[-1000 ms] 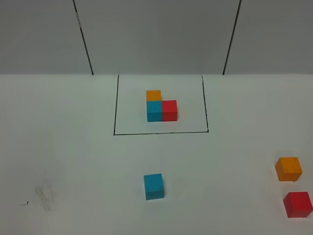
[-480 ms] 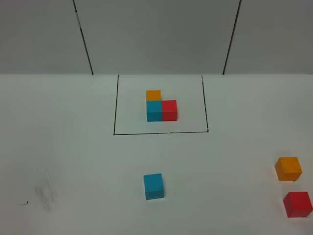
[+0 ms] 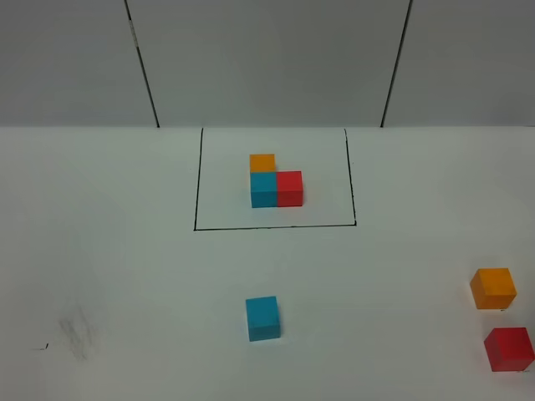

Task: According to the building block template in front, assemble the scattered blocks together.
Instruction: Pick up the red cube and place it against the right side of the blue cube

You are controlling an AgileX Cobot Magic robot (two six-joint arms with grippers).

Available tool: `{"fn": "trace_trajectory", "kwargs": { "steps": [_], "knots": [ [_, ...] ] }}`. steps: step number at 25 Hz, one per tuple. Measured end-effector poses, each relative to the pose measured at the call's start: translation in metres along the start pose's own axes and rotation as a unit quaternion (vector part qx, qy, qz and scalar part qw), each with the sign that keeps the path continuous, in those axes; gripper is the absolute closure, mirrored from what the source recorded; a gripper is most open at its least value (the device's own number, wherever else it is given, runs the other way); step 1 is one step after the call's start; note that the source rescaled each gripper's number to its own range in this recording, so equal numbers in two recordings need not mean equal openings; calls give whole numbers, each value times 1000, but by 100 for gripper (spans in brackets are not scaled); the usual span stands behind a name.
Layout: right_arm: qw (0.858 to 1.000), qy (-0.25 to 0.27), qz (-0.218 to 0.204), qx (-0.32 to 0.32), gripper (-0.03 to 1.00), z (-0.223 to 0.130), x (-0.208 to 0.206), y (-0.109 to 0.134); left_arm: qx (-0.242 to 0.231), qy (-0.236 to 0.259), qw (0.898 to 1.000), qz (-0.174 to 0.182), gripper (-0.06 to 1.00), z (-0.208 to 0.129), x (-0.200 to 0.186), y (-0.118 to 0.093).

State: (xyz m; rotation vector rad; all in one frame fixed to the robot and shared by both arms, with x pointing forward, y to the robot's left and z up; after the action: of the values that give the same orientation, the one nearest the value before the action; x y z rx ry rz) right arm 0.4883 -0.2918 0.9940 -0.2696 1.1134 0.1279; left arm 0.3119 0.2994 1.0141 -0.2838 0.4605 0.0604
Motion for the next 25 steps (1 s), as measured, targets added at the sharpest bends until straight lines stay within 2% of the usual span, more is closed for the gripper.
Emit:
{"fn": "trace_trajectory", "kwargs": {
  "steps": [5, 12, 25],
  "knots": [
    [998, 64, 19, 17, 21, -11, 34, 7, 0, 0, 1000, 0, 15, 0, 0, 0],
    [993, 112, 35, 23, 39, -39, 80, 19, 0, 0, 1000, 0, 15, 0, 0, 0],
    [991, 117, 60, 39, 41, -33, 132, 31, 0, 0, 1000, 0, 15, 0, 0, 0]
  ]
}}
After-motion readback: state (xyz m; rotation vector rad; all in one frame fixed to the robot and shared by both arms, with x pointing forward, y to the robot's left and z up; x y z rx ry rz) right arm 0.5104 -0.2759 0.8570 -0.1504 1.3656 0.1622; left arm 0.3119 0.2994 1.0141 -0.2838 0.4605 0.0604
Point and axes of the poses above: a point on each arm's last joint axis where the gripper is mounted, x pointing out along that axis toward the gripper, y along the wrist's bending axis when the last joint is at zero, z = x × y, the point moved 9 cm from there along x, pointing out along that axis toward the gripper, and after that the axes turned 15 degrees about -x, right-handed, at the moved point
